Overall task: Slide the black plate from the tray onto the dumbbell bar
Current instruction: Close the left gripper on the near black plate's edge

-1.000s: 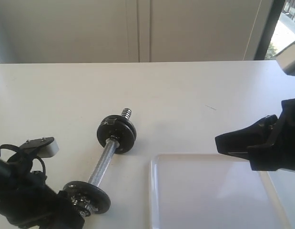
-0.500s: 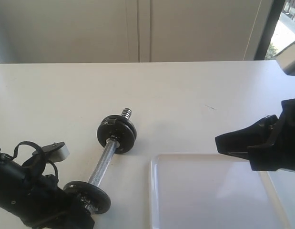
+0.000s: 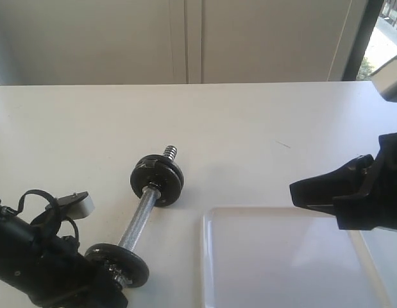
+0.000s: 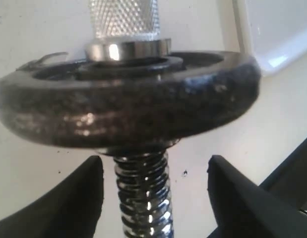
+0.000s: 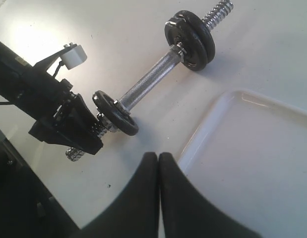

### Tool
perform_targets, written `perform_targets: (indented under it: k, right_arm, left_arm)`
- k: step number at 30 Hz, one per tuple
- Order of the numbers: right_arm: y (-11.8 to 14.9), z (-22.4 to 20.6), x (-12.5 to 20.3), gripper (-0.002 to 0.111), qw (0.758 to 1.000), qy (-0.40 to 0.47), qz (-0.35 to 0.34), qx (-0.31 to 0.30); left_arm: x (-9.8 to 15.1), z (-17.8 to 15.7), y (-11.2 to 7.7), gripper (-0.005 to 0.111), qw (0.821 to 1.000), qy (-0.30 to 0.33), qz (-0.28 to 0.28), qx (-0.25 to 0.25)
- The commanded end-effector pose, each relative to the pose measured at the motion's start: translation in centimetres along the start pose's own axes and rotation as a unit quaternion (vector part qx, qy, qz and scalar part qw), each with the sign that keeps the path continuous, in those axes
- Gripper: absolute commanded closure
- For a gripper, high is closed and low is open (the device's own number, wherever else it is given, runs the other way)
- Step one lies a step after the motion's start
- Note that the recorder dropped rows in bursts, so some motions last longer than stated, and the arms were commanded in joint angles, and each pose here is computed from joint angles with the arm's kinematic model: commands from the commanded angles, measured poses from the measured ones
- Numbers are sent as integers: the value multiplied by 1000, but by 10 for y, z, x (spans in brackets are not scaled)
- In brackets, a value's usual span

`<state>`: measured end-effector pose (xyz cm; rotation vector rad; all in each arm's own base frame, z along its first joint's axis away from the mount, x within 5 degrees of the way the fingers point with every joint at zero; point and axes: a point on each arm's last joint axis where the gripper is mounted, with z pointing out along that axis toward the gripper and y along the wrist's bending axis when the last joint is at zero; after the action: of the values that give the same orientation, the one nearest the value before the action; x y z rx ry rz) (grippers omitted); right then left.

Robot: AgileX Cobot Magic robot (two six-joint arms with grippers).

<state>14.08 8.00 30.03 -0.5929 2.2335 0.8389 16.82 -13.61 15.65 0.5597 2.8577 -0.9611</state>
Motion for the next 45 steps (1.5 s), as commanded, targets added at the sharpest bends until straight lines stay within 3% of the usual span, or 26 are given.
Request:
perform_targets:
  k: [1,10,18,24,38,45]
  right_arm:
    - [-1,0,0,108,1000,0,5,0]
    - [-1,0,0,108,1000,0,5,0]
    - [-1,0,0,108,1000,1,-1,-1]
    - [-1,0,0,108,1000,1,-1,-1]
    - [-1,0,0,108,1000,1,-1,-1]
    - [-1,0,0,108,1000,1,-1,-1]
  left_arm:
    - [4,4,1,43,1000,16,-8,10]
    - [2,12,4,46,999,22,-20,21]
    - [1,12,-2,76,998,16,-19,56]
    - [-2,12,-5,107,997,2,-41,71]
    - [-14,8,-17,107,985,-60,-71,146]
    - [-17,7,-19,107,982,-70,-76,160]
